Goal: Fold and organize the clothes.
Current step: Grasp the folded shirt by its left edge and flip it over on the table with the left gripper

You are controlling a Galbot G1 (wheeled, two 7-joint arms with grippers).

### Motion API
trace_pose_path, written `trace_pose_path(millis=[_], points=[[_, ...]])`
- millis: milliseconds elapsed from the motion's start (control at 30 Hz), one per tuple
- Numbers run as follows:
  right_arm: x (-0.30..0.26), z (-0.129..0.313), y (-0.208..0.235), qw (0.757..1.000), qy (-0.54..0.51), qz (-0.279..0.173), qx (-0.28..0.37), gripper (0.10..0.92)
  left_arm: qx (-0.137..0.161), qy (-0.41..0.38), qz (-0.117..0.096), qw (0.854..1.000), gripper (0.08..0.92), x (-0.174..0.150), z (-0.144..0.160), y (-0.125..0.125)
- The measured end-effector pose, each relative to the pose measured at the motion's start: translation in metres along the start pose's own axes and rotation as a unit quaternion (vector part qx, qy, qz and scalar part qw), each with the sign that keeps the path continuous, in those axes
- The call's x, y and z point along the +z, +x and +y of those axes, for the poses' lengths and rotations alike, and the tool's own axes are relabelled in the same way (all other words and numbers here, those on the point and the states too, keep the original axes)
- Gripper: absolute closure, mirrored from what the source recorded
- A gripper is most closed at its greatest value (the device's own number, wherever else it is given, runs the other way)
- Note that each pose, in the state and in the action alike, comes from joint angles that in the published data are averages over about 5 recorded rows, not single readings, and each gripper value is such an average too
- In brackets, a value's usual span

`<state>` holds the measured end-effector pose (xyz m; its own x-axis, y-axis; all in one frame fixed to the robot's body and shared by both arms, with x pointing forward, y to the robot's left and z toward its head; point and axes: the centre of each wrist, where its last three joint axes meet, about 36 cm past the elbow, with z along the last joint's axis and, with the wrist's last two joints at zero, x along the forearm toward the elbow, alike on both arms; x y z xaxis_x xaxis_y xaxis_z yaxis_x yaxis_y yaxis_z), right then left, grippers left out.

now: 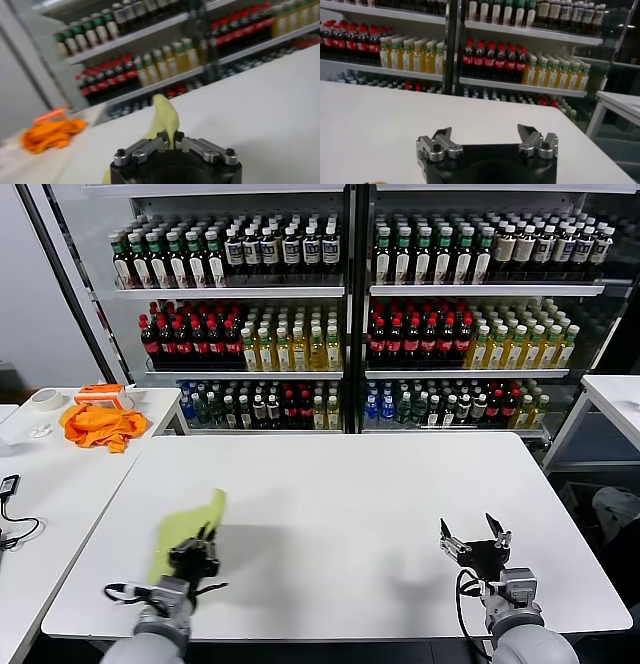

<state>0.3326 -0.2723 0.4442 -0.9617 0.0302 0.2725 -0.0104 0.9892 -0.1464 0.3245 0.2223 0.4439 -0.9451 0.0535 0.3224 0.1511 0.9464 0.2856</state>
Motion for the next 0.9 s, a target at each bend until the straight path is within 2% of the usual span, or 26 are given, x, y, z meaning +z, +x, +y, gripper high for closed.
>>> trace_pose_path(millis=[300,667,767,900], points=[[-0.002,0.003,-0.001,1.0,0.001,-0.001,-0.002,0.2,0.035,0.025,-0.016,0.999,0.885,-0.014,-0.037,-0.019],[-0.002,0.005,-0.002,1.0,0.0,0.0,-0.001,0.2,0.076,0.054,-0.02,0.995,0.883,-0.027,-0.069,-0.036],[-0.002,0.006,-0.001,1.0,-0.001,0.0,-0.002,0.2,0.085,0.067,-0.023,0.994,0.849,-0.031,-0.074,-0.04],[-0.003,0.007,-0.001,1.0,-0.002,0.002,-0.005,0.2,0.095,0.09,-0.032,0.991,0.739,-0.036,-0.075,-0.046]])
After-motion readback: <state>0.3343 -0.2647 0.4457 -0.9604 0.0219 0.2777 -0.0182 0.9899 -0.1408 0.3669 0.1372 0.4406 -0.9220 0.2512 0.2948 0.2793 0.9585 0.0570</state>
